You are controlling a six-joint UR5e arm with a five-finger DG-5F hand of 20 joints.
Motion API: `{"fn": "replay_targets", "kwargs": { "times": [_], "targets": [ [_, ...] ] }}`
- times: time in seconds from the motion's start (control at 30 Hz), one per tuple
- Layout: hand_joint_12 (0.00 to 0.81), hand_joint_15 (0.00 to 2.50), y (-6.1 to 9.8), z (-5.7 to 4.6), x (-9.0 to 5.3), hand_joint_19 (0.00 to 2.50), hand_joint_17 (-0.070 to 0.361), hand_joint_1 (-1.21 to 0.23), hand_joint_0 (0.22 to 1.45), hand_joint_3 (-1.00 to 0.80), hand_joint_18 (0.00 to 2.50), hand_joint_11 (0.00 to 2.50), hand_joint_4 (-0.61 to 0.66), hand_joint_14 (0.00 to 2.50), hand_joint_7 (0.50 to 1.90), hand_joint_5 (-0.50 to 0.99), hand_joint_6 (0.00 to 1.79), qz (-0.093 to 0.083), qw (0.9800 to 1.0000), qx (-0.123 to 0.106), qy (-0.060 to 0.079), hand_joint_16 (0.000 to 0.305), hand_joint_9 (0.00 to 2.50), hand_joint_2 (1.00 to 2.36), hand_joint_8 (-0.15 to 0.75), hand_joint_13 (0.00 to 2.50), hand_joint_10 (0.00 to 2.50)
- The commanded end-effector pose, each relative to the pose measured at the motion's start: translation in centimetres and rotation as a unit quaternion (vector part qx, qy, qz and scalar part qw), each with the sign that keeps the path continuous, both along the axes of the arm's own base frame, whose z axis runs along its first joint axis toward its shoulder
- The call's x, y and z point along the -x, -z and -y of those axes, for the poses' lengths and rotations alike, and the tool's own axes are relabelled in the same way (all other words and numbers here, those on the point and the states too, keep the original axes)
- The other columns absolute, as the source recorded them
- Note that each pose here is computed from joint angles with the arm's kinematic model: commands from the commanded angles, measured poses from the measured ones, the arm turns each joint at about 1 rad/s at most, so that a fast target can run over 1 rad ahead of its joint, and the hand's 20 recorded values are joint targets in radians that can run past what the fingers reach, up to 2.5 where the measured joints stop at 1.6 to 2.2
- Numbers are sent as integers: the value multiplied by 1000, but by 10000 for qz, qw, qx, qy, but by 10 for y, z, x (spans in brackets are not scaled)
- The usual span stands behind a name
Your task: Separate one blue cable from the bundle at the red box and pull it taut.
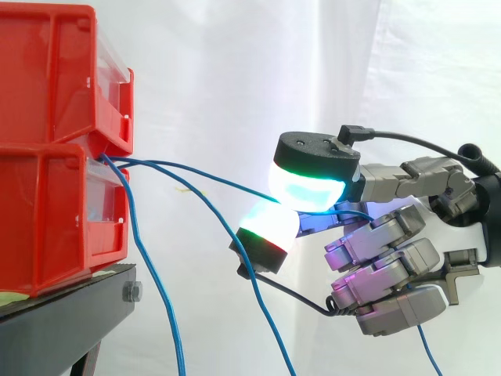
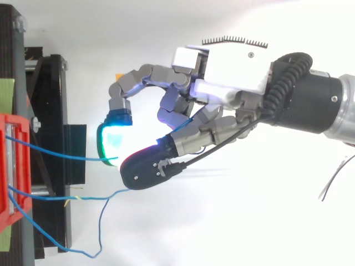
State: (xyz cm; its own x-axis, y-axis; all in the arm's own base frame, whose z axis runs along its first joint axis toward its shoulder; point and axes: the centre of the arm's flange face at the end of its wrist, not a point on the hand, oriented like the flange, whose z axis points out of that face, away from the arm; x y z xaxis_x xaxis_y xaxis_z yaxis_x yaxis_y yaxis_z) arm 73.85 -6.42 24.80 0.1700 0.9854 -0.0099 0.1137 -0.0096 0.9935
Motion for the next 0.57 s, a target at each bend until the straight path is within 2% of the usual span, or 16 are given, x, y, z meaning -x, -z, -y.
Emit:
{"fn": "replay_targets", "kwargs": {
  "times": [0.0,0.53],
  "targets": [
    [455,1009,0,0,0,1468,158,-787,540,15,1508,1297,-52,2500,1280,-11,853,-1,10000,0,2,70,1422,1313,333,1107,2133],
    [453,1006,0,0,0,1476,160,-794,543,10,1523,1324,-51,2500,1286,-12,853,-1,10000,0,2,71,1432,1301,330,1118,2082]
  ]
}}
